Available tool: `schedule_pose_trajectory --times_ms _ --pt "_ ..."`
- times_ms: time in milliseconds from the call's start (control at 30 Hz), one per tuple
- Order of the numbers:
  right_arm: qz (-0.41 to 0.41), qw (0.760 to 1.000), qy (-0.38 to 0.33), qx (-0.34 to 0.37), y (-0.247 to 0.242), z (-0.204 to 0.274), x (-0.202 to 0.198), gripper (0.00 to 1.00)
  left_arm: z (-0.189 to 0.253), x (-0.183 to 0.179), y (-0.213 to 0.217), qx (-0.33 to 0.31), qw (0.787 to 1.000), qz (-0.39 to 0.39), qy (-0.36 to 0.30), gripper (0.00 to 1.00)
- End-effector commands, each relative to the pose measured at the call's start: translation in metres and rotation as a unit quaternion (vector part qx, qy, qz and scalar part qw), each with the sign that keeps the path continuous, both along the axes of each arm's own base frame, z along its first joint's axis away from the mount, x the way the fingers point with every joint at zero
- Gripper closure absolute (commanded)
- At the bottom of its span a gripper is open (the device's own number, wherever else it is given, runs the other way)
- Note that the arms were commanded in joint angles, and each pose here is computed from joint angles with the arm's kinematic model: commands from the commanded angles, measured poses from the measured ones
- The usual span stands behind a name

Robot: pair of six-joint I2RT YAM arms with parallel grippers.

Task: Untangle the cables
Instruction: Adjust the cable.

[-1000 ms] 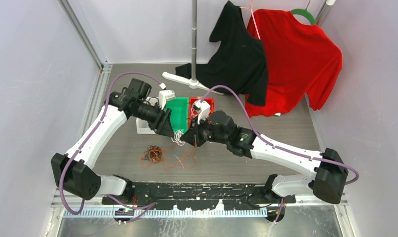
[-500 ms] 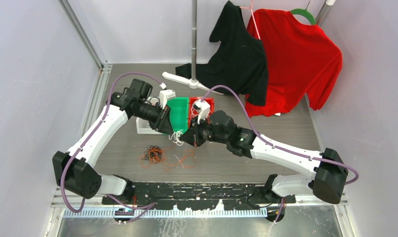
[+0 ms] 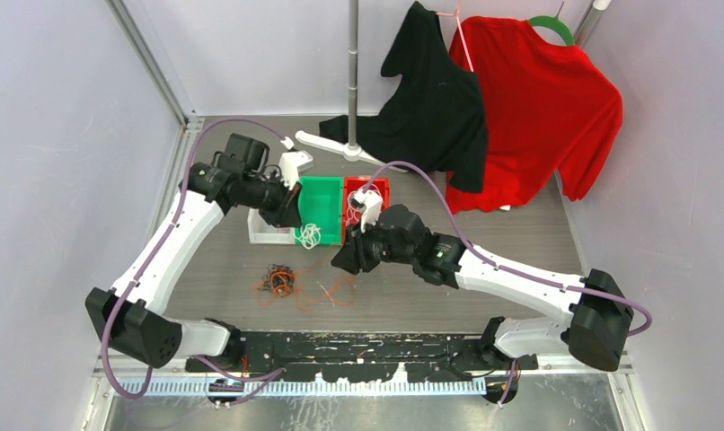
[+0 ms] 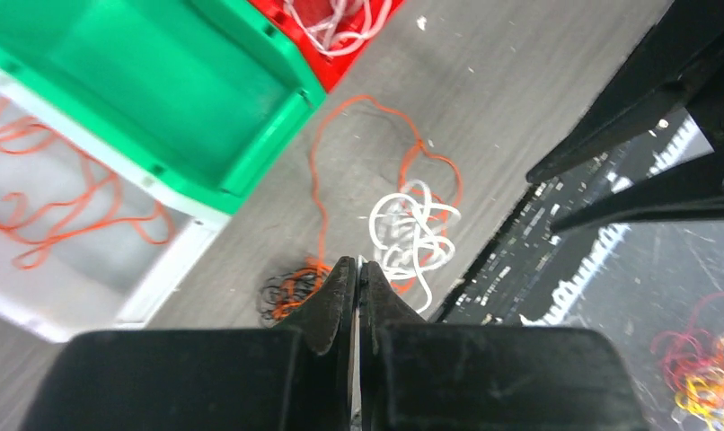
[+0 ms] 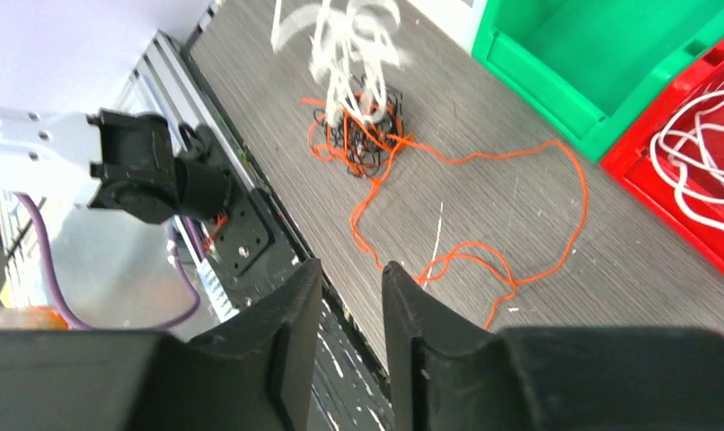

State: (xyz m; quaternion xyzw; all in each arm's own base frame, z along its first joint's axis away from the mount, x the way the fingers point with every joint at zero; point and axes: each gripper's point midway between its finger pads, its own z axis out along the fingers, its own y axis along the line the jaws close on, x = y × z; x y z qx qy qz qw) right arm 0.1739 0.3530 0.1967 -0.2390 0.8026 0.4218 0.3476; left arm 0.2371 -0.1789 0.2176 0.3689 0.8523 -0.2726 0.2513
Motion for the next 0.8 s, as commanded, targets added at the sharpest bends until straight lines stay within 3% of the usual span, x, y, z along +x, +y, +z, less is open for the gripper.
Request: schedule_pose_trajectory --times_ms 0,167,267,533,767 --pt "0.040 0.999 -0.004 0.001 -0.002 0.015 -0.013 0.59 0.045 0.025 0.008 0.008 0.994 0.016 -0.111 1.00" --pt "-0.009 0.998 -0.028 0.056 -0.008 0.065 0.012 0.24 0.068 -0.003 -0.003 -0.041 0.989 -0.053 -0.135 1.00" --pt "-0.058 0.989 -0.065 0.120 -0.012 0.104 0.036 0.12 0.076 -0.018 -0.007 -0.059 0.984 -0.083 -0.149 1.00" --pt "-0.022 0.972 -0.048 0.231 0.023 0.151 0.046 0.12 0.081 -0.044 -0.017 -0.094 0.978 -0.132 -0.133 1.00" --pt "0.020 0.965 -0.002 0.260 0.043 0.145 0.039 0.17 0.089 -0.044 -0.021 -0.106 0.978 -0.127 -0.131 1.00"
